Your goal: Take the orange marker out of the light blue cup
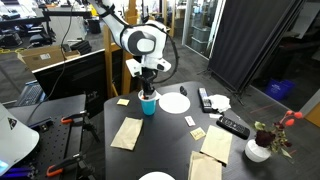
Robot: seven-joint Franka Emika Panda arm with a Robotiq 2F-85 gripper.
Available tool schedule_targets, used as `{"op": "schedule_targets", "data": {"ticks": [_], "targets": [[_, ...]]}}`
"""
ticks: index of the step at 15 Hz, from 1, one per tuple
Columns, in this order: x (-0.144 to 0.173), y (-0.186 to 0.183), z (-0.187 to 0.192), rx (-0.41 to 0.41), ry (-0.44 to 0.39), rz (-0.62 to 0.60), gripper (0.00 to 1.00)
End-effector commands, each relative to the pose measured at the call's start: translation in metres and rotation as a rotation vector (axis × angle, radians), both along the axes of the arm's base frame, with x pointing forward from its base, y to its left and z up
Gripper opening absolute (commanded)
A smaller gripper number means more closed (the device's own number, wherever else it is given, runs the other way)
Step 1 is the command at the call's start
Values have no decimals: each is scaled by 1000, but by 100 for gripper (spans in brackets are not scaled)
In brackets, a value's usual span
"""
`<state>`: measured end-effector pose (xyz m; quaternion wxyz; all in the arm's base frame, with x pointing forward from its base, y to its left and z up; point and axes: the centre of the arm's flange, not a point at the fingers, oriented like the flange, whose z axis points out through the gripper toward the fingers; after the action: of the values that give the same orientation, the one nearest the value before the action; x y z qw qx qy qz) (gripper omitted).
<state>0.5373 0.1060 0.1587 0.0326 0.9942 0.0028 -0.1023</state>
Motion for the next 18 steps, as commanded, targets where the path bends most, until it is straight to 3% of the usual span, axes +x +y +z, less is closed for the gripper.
{"op": "schedule_targets", "data": {"ticks": [1, 8, 18], "targets": [[8, 0, 3, -7, 25, 2, 5], [6, 4, 28, -16, 22, 4, 5], [-5, 13, 108, -52, 60, 38, 5]]}}
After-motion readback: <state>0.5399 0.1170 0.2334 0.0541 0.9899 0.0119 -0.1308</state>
